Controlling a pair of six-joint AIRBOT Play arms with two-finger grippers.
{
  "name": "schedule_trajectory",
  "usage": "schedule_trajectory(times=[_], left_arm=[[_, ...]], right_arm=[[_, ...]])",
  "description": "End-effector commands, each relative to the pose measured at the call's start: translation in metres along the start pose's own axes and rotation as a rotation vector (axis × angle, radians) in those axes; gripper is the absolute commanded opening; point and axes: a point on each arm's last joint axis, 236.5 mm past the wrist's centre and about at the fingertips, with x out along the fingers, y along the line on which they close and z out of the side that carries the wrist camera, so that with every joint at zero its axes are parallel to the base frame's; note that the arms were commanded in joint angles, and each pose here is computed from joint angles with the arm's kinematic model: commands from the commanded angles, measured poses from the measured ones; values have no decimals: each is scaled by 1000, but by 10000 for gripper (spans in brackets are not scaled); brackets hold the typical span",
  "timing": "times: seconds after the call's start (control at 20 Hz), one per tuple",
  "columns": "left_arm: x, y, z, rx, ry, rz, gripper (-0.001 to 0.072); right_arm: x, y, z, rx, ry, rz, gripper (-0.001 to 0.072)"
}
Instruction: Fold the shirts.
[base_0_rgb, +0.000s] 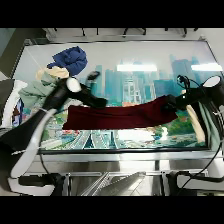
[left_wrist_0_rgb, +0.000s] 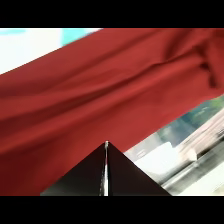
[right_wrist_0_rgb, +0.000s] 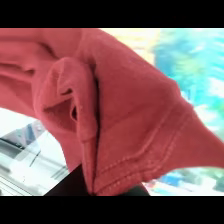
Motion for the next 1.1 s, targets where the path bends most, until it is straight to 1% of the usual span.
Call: schedule_trajectory(times=[0.0, 0.15, 0.4, 0.55, 0.7, 0.8, 0.9, 0.95, 1.05], left_arm=[[71, -56, -5, 21, 42, -95, 13], [103, -77, -8, 69, 108, -112, 13], [135, -91, 1, 80, 140, -126, 13], [137, -101, 13, 76, 116, -136, 13], [116, -106, 14, 115, 146, -146, 13], [92, -95, 9, 162, 178, -115, 13], [63, -63, 2, 216, 220, -28, 12], [47, -45, -2, 218, 231, 0, 13], [11, -11, -12, 162, 221, 24, 13]], right_arm=[[-15, 39, -9, -9, -22, -17, 32], [-33, 72, -8, -50, -35, 1, 31], [-65, 128, 6, -87, -108, 141, 31], [-67, 132, 4, -96, -102, 149, 31], [-67, 130, 4, -97, -100, 143, 31], [-65, 129, 5, -95, -96, 143, 31], [-62, 127, 6, -88, -89, 144, 31], [-60, 127, 6, -88, -83, 145, 31], [-55, 132, 9, -98, -84, 147, 31]])
